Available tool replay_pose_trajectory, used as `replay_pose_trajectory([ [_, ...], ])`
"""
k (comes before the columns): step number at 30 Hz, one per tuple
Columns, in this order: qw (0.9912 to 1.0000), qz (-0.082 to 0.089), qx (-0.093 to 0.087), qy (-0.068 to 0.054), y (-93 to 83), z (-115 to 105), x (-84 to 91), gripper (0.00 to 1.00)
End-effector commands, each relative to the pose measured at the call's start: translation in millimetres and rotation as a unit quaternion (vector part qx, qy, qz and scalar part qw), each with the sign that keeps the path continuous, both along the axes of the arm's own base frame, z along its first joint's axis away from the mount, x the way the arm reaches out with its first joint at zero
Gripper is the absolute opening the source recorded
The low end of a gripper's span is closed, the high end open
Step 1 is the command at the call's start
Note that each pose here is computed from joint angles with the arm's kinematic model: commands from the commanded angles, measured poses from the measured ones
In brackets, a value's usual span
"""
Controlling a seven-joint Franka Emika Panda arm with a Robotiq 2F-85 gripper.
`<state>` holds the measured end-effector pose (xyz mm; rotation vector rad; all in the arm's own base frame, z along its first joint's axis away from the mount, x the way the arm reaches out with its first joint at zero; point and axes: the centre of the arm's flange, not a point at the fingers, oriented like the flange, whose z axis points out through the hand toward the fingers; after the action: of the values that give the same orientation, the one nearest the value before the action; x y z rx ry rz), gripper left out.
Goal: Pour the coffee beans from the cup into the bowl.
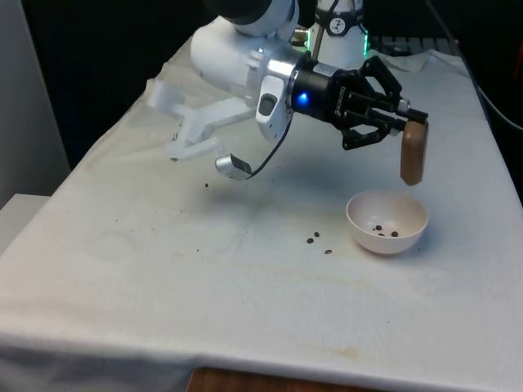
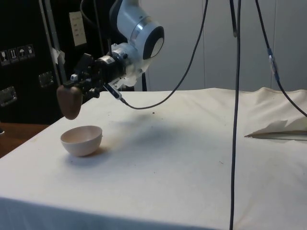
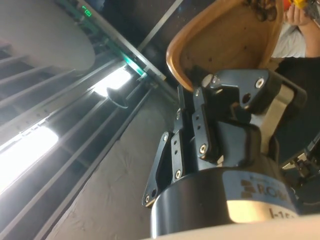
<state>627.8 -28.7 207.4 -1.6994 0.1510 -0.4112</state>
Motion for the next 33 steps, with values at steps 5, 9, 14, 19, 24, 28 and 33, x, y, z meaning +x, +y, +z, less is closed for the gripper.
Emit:
replay_pose_trajectory([
  [5,0.99979,-0.005,0.020,-0.001,-2.0,0.4,1.3,0.03],
  [9,0.99959,-0.007,0.028,-0.002,-3.5,0.9,1.2,0.03],
  [14,0.99930,-0.008,0.036,-0.005,-5.6,1.2,1.2,0.03],
  [19,0.99946,-0.008,0.032,-0.002,-5.4,0.4,1.1,0.03],
  [24,0.99980,-0.007,0.018,0.003,-5.2,0.3,2.3,0.03],
  [28,0.99990,-0.008,0.010,0.006,-5.5,1.2,3.2,0.03],
  [33,0.99994,-0.007,0.001,0.008,-5.3,4.2,4.6,0.03],
])
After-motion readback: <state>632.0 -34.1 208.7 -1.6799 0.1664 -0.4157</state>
